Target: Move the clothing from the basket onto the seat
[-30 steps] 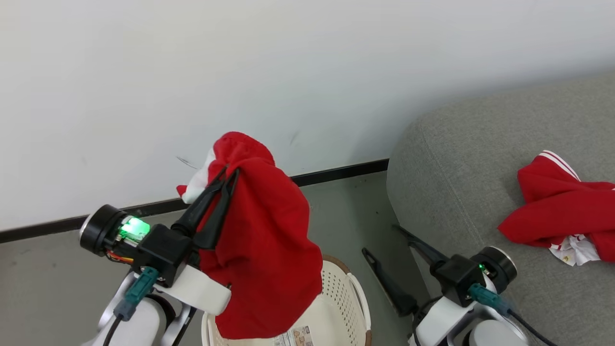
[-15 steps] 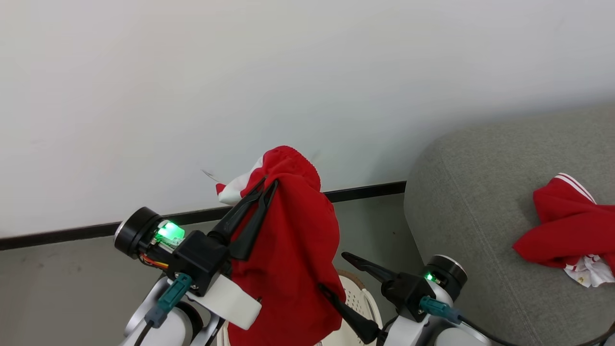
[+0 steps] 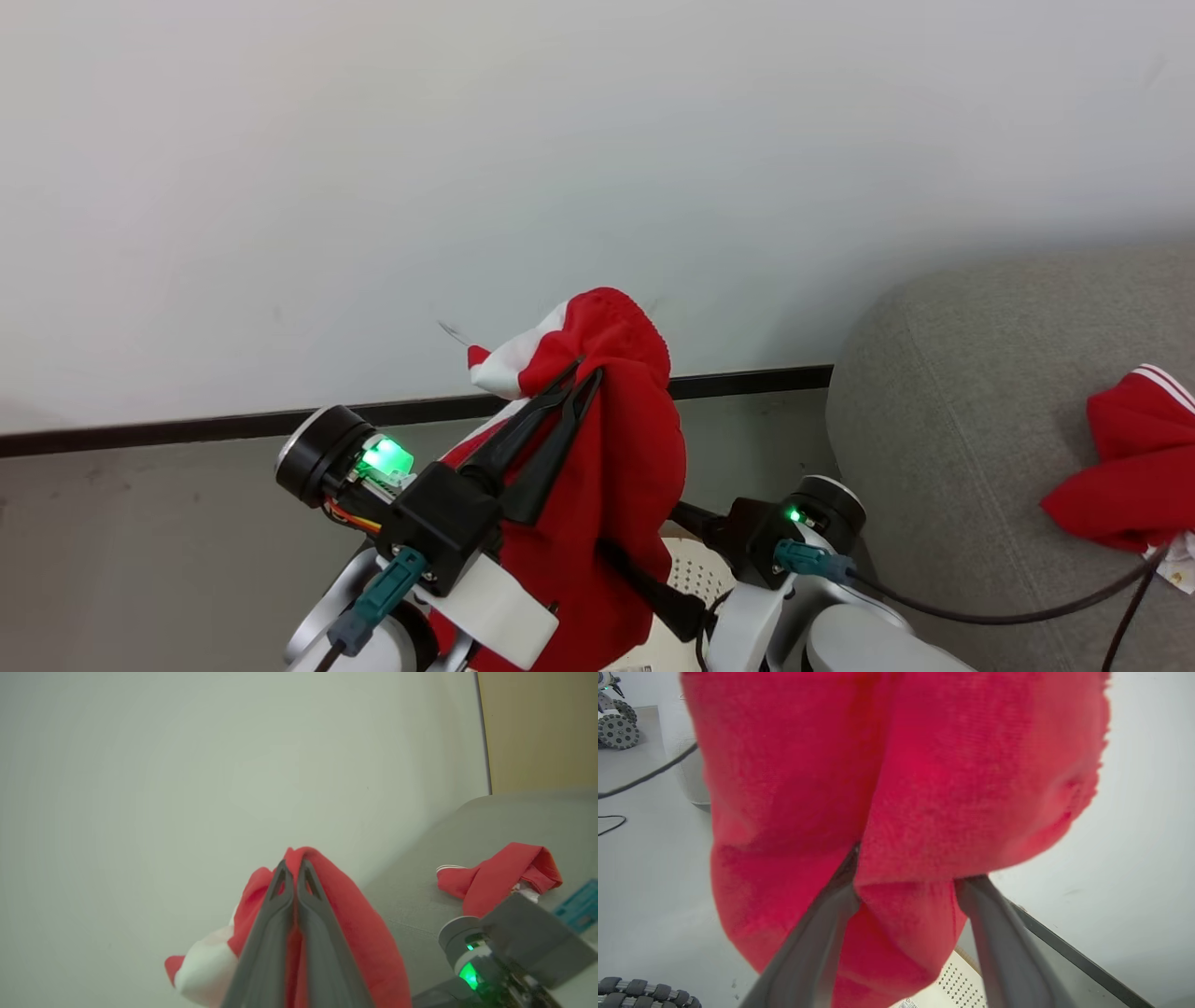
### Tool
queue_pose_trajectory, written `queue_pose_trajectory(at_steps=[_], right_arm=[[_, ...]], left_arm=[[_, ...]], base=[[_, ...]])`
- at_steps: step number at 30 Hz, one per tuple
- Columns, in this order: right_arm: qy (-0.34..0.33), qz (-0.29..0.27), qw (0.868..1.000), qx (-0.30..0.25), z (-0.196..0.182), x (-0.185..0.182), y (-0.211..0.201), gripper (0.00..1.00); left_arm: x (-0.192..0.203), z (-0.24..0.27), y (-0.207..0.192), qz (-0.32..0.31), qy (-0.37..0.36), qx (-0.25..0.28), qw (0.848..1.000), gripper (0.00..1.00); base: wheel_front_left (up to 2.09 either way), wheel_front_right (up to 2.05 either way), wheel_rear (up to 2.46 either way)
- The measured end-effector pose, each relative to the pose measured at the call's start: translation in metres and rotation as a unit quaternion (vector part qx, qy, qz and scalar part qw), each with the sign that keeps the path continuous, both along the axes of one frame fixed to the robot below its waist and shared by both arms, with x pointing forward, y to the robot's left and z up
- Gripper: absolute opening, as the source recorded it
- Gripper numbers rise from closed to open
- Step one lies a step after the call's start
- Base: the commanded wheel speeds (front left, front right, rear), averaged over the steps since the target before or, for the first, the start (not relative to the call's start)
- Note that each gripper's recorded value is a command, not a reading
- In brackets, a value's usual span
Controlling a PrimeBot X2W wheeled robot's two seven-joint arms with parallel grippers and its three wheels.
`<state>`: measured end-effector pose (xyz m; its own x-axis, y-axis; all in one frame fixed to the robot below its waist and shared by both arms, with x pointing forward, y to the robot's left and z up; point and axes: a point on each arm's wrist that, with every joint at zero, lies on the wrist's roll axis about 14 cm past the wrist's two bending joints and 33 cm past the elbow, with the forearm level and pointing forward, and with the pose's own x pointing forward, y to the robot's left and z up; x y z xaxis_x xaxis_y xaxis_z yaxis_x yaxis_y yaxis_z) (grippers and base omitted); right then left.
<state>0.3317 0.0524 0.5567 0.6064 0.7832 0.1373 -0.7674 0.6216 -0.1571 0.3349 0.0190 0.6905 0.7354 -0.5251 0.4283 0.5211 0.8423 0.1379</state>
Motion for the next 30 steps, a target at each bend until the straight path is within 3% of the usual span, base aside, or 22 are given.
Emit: queue_pose_trajectory(at_steps=[4,5,17,26,27,30], right_arm=[[0.006,0.013,1.000,0.004,0.003,0.003,0.011,0.14],[0.004,0.017,1.000,0.003,0.004,0.003,0.014,0.00],[0.018,0.004,1.000,0.024,0.009,0.018,0.007,0.00],[-0.032,-0.108,0.991,0.066,0.050,0.059,-0.071,0.00],[-0.041,-0.122,0.989,0.069,0.056,0.062,-0.082,0.00],[-0.058,-0.152,0.984,0.075,0.066,0.068,-0.105,0.00]], left_arm=[[-0.002,0.001,0.003,0.004,-0.001,-0.002,1.000,0.00],[-0.002,0.001,0.004,0.005,0.000,-0.002,1.000,0.00],[0.019,-0.013,0.034,0.065,0.039,-0.018,0.997,0.00],[0.029,-0.048,0.042,0.081,0.098,-0.038,0.991,0.00],[0.029,-0.052,0.040,0.079,0.104,-0.040,0.991,0.20],[0.029,-0.058,0.036,0.074,0.112,-0.043,0.990,0.44]], base=[[0.00,0.00,0.00],[0.00,0.00,0.00],[0.00,0.00,0.00],[0.00,0.00,0.00],[0.00,0.00,0.00],[0.00,0.00,0.00]])
